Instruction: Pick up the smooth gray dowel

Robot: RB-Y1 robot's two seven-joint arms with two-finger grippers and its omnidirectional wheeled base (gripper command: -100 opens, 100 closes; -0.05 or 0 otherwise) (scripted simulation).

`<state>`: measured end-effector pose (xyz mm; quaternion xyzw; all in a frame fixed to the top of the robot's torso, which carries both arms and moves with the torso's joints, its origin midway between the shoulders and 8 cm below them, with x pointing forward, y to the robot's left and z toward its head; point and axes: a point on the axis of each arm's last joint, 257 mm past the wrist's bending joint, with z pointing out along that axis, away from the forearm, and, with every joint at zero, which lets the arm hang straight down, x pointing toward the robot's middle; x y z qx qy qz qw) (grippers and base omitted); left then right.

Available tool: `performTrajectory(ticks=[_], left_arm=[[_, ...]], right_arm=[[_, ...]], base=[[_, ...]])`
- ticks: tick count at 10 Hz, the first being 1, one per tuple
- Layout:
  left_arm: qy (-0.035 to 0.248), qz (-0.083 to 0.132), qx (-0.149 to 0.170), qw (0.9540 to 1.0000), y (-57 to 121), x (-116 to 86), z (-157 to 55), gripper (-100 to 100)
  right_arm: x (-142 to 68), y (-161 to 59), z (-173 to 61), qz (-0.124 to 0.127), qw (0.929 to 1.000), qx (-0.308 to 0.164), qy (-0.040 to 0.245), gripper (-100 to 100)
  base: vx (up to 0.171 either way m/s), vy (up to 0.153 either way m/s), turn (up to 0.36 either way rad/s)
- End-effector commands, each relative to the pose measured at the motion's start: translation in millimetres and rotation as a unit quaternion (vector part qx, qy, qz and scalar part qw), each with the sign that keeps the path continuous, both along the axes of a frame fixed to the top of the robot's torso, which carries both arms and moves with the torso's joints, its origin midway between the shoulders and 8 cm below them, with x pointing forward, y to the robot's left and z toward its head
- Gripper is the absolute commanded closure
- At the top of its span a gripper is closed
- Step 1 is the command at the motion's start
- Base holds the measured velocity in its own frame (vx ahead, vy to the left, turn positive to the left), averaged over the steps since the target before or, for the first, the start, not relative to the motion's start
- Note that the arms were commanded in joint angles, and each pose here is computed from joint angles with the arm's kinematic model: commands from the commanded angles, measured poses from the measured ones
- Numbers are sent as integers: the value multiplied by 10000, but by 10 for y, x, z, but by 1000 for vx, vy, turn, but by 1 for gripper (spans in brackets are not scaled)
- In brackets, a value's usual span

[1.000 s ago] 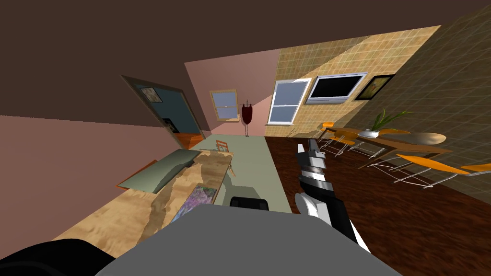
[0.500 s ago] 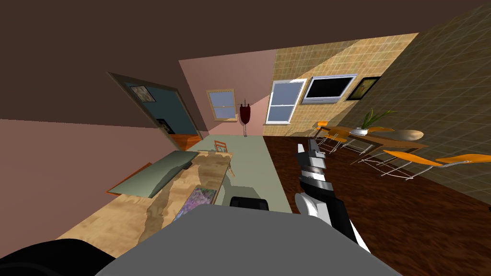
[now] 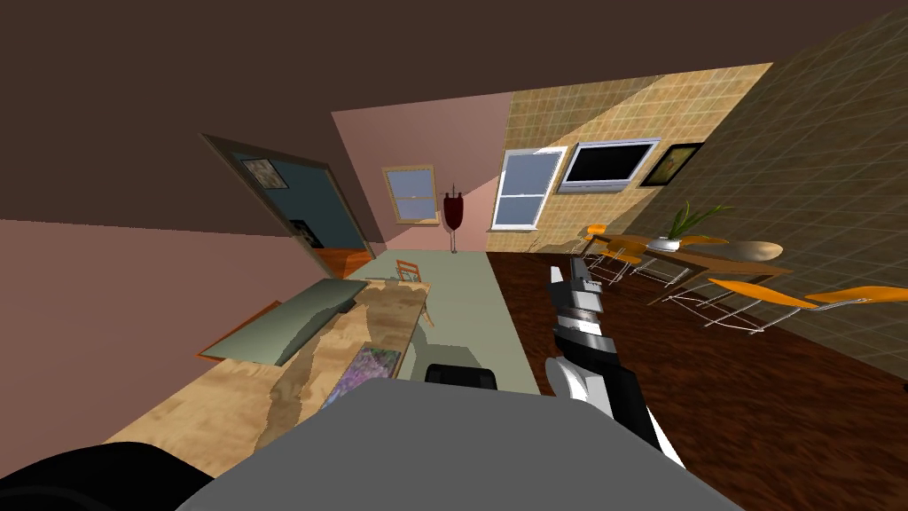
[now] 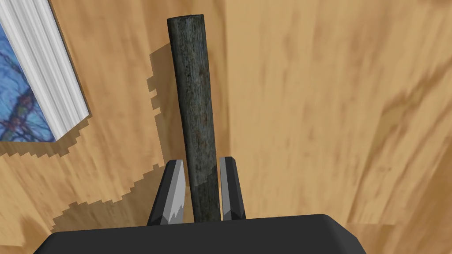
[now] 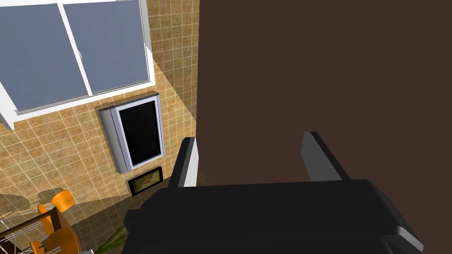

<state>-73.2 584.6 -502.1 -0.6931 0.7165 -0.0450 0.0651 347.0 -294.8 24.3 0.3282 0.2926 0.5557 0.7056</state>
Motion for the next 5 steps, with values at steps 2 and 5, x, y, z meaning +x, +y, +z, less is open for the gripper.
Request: performTrajectory(ticks=[2, 5], left_arm=[[-1, -91, 3, 10000, 66, 39, 104, 100], [4, -116, 11, 9999, 73, 40, 132, 0]], right_arm=[[0, 0, 0, 0, 10000, 0, 0, 0], [0, 0, 0, 0, 10000, 0, 0, 0]], base=[[7, -12, 73], [13, -29, 61]])
